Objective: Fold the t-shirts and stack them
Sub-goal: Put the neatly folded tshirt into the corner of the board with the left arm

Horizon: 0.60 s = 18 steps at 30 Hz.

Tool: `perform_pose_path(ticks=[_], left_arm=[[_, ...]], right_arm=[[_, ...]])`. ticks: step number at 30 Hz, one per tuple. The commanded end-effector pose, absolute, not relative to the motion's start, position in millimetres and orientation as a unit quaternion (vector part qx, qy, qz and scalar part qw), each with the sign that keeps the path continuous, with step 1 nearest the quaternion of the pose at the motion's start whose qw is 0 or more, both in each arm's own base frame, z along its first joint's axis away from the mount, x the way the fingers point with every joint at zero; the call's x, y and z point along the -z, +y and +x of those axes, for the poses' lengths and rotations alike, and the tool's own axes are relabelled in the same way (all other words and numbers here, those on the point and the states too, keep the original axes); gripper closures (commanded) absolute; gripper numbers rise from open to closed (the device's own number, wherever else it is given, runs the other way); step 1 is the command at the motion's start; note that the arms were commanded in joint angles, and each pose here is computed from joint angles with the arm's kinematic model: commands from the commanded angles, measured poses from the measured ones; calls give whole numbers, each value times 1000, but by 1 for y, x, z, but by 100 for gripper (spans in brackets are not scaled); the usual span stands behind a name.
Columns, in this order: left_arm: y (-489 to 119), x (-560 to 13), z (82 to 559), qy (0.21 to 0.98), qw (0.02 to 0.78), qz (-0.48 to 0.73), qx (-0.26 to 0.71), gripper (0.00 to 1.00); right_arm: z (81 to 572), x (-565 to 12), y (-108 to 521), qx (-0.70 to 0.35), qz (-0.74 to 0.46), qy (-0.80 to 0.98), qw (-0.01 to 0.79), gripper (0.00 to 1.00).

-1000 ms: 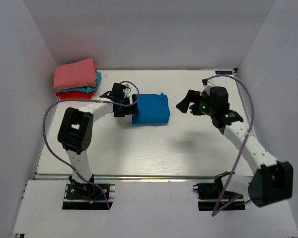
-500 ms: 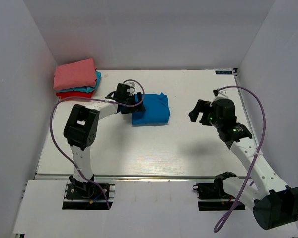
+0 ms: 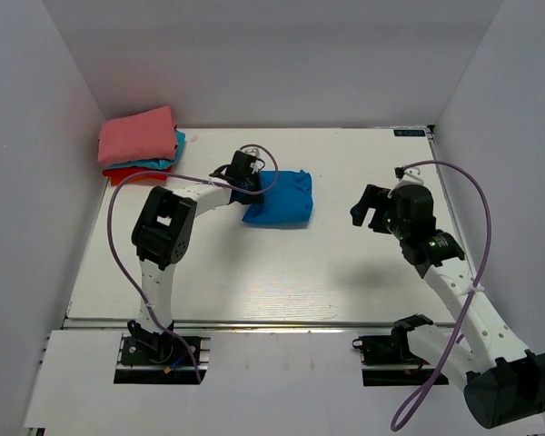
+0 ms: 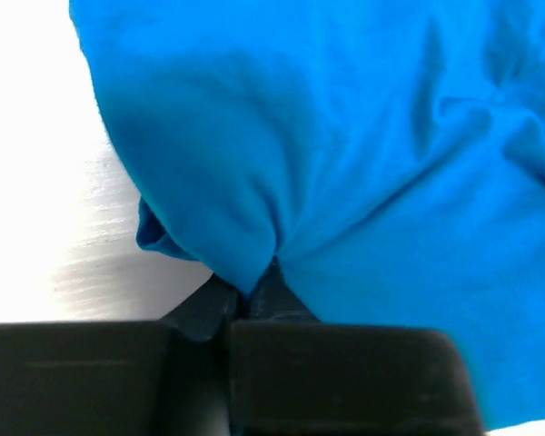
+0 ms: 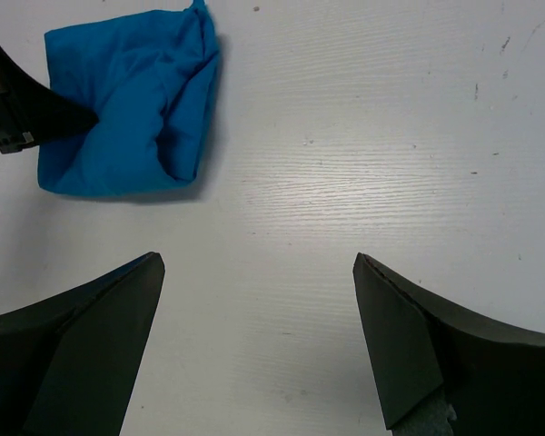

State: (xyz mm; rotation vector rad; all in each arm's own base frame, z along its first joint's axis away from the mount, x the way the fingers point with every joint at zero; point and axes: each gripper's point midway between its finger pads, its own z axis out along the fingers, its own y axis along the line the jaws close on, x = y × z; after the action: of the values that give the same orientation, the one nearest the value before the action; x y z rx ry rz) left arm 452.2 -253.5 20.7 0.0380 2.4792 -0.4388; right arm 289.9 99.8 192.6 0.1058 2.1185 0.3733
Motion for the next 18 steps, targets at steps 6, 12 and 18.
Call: perform_pose_path(ticks=[6, 12, 18], left_arm=[[-235, -20, 431, 946, 293, 80, 117, 100], [-204, -112, 457, 904, 406, 115, 68, 100], [-171, -185, 479, 864, 486, 130, -5, 100]], right_arm=[[289, -207, 85, -132, 64, 848, 510, 10], [284, -209, 77, -120, 75, 841, 523, 10], [283, -211, 73, -117, 82, 836, 529, 10]])
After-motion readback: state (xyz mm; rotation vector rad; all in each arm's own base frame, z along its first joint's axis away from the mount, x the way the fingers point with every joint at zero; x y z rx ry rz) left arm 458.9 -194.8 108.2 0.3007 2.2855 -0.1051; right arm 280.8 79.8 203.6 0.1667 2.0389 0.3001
